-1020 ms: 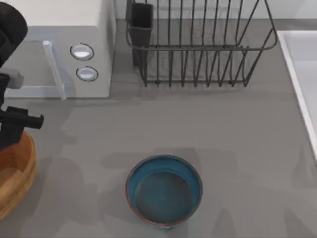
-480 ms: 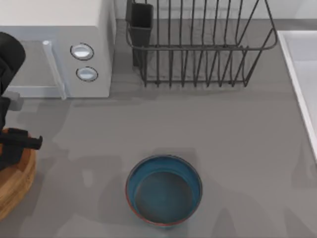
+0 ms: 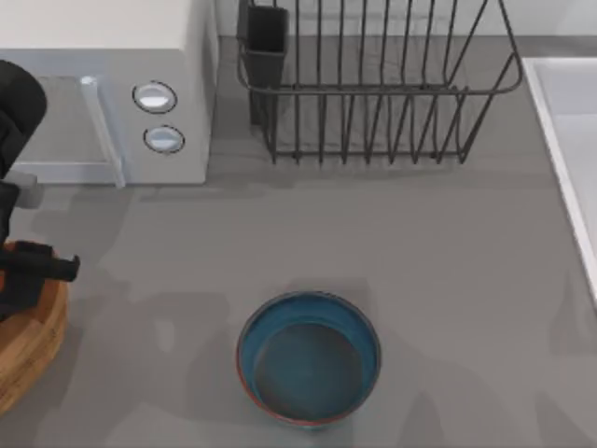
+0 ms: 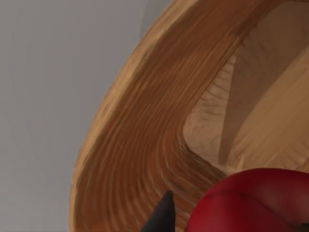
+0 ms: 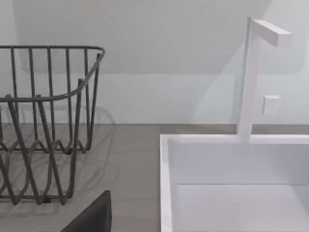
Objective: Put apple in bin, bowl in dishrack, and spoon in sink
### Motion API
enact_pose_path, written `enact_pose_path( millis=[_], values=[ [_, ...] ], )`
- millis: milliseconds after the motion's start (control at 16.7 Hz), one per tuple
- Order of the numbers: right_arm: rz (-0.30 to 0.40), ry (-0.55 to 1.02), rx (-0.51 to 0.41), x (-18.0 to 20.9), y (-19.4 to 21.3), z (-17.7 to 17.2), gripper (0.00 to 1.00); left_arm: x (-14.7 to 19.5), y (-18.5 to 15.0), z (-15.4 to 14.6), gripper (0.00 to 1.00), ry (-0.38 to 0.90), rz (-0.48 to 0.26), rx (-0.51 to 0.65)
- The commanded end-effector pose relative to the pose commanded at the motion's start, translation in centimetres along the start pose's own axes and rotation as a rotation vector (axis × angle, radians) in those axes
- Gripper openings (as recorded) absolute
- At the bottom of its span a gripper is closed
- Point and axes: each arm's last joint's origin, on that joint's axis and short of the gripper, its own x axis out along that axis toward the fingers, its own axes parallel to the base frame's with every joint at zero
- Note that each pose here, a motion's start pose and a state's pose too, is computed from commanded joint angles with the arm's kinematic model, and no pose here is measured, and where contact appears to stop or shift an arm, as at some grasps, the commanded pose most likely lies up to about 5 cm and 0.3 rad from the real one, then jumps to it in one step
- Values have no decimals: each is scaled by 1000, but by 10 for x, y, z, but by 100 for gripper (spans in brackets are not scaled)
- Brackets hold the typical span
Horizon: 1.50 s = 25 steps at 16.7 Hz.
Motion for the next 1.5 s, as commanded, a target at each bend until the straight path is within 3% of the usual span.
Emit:
enact_pose_path(
  millis=[360,420,1080,1260,1500],
  values=[
    [0,0,0,0,0,0,100,0,0,0,98,0,0,0],
    [0,0,0,0,0,0,100,0,0,0,100,0,0,0],
    [0,0,0,0,0,0,100,-1,1,-4,100,-29,-12,-7],
    [0,0,0,0,0,0,100,-5,6,-19,100,-153,-54,-43],
    [0,0,0,0,0,0,100,-12,17,-62,100,-435,-131,-113]
  ],
)
